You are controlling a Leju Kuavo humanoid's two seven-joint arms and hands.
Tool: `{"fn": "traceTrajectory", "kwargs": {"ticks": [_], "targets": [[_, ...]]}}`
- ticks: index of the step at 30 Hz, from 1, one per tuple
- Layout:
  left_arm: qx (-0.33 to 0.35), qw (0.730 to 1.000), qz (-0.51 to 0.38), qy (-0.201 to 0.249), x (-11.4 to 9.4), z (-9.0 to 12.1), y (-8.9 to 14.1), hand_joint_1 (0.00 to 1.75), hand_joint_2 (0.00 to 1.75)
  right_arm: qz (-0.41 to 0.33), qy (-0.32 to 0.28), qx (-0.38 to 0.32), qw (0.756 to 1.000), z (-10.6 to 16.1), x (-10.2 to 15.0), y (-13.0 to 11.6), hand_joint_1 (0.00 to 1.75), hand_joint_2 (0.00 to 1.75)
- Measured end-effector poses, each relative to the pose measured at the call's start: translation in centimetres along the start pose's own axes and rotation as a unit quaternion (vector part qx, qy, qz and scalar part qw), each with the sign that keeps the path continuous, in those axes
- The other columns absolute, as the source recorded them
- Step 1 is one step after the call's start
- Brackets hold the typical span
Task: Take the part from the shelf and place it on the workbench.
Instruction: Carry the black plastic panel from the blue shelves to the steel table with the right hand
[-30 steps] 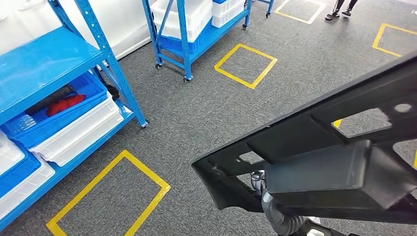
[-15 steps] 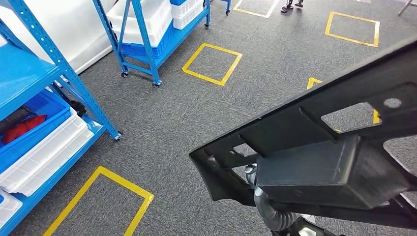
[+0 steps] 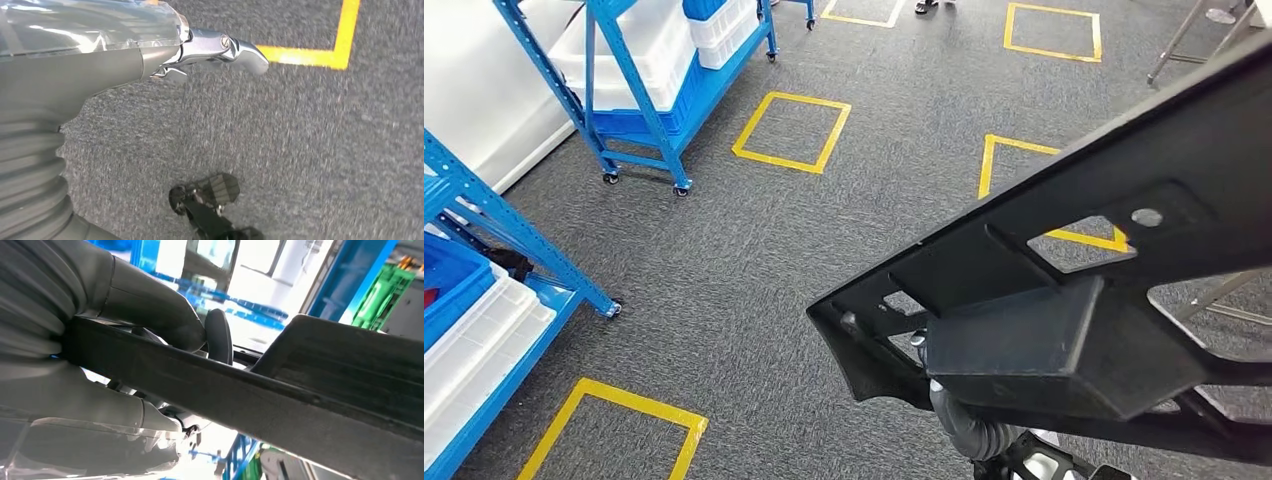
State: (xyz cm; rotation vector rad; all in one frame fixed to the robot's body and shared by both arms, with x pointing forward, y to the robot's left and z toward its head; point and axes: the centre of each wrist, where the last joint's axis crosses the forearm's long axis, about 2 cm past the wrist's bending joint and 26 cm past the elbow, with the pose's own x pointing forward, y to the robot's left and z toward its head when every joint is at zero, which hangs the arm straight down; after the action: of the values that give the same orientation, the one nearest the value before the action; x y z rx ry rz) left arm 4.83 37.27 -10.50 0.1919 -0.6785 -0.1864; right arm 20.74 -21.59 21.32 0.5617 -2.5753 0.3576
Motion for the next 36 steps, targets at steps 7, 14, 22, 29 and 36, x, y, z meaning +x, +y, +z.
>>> {"fn": "traceTrajectory", "kwargs": {"ticks": [7,14,22,29,36], "targets": [[0.003,0.999,-0.004,0.041,-0.5,0.6,-2.1,0.00,1.75,0.011,0.007,-0.002,1.000,0.0,-0.6,0.7,1.75,1.75],[-0.004,0.999,-0.002,0.040,-0.4,0.6,-2.9,0.00,1.75,0.002,0.010,0.003,1.000,0.0,-0.9,1.2,1.75,1.75],[-0.007,0.999,-0.001,0.039,-0.4,0.7,-3.2,0.00,1.75,0.003,0.014,0.008,1.000,0.1,-1.1,1.1,1.75,1.75],[-0.013,0.999,0.003,0.033,-0.2,0.6,-3.6,0.00,1.75,0.010,0.016,0.013,1.000,0.1,-1.1,1.3,1.75,1.75],[-0.025,0.999,0.004,0.024,0.0,0.5,-4.0,0.00,1.75,0.003,0.014,0.015,1.000,0.1,-1.0,1.6,1.75,1.75]]}}
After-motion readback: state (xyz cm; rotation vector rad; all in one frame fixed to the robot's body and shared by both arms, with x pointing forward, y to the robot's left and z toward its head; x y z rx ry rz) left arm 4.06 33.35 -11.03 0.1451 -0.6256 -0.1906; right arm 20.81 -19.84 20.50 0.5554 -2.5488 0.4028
